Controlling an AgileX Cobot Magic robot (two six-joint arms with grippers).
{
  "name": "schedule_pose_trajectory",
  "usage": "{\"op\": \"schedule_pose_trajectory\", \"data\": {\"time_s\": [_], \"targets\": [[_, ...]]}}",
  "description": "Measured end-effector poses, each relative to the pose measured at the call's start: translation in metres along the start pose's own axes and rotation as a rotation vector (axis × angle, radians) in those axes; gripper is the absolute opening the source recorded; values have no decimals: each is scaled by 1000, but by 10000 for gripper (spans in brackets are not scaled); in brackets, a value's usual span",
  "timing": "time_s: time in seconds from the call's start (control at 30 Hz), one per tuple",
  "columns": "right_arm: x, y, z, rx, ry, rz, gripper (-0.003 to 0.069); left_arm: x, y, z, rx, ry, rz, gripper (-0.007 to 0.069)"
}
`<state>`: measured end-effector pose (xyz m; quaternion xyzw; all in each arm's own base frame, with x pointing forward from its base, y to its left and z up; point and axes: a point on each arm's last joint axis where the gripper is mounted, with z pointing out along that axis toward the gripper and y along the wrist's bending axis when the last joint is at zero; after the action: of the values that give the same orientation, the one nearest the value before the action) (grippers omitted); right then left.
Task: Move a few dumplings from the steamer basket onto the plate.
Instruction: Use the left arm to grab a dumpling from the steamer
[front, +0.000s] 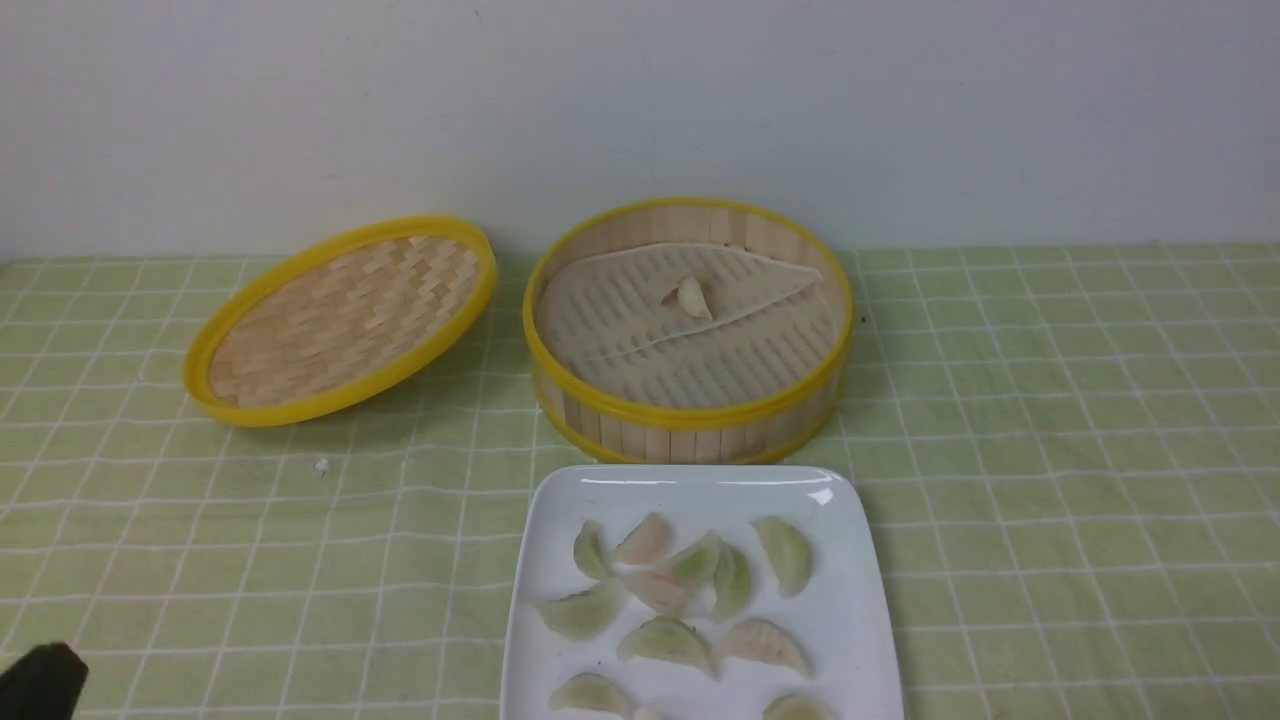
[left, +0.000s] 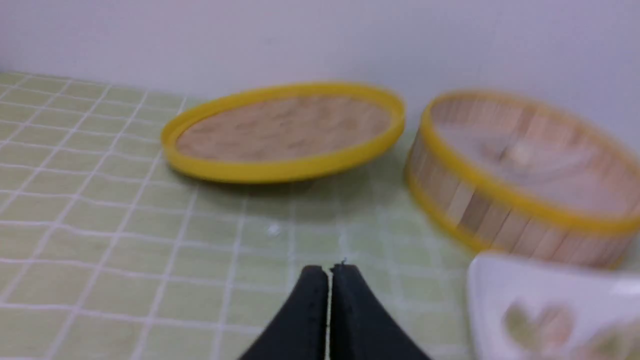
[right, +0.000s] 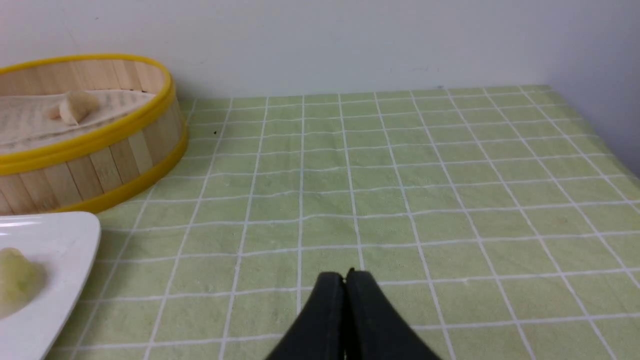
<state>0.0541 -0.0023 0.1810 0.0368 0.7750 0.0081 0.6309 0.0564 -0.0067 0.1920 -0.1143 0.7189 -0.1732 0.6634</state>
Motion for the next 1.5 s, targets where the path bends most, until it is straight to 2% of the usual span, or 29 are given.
{"op": "schedule_pose_trajectory", "data": {"time_s": [0.1, 0.3, 0.43, 0.53, 0.6, 0.7, 0.73, 0.77, 0.8, 0.9, 1.0, 1.23, 1.5], "targets": [[0, 0, 0, 0, 0, 0, -16, -11, -2, -1, 32, -122, -215, -6], [0, 0, 0, 0, 0, 0, -16, -37, 2, -8, 66, -415, -393, -6], [0, 0, 0, 0, 0, 0, -16, -61, -2, -18, 100, -584, -436, -6], [0, 0, 0, 0, 0, 0, -16, -112, -28, -24, 153, -616, -395, -6], [0, 0, 0, 0, 0, 0, -16, -141, -48, -20, 164, -537, -296, -6], [0, 0, 0, 0, 0, 0, -16, -179, -77, 2, 129, -285, -91, -6], [0, 0, 0, 0, 0, 0, -16, -186, -84, 15, 98, -139, -35, -6], [0, 0, 0, 0, 0, 0, -16, -190, -86, 20, 87, -88, -17, -6], [0, 0, 0, 0, 0, 0, -16, -202, -95, 45, 42, 120, 52, -6], [0, 0, 0, 0, 0, 0, -16, -206, -100, 90, -6, 445, 146, -6], [0, 0, 0, 0, 0, 0, -16, -199, -100, 143, 0, 698, 195, -6], [0, 0, 0, 0, 0, 0, -16, -150, -114, 257, 103, 1029, 270, -6], [0, 0, 0, 0, 0, 0, -16, -105, -163, 335, 212, 1097, 367, -6]]}}
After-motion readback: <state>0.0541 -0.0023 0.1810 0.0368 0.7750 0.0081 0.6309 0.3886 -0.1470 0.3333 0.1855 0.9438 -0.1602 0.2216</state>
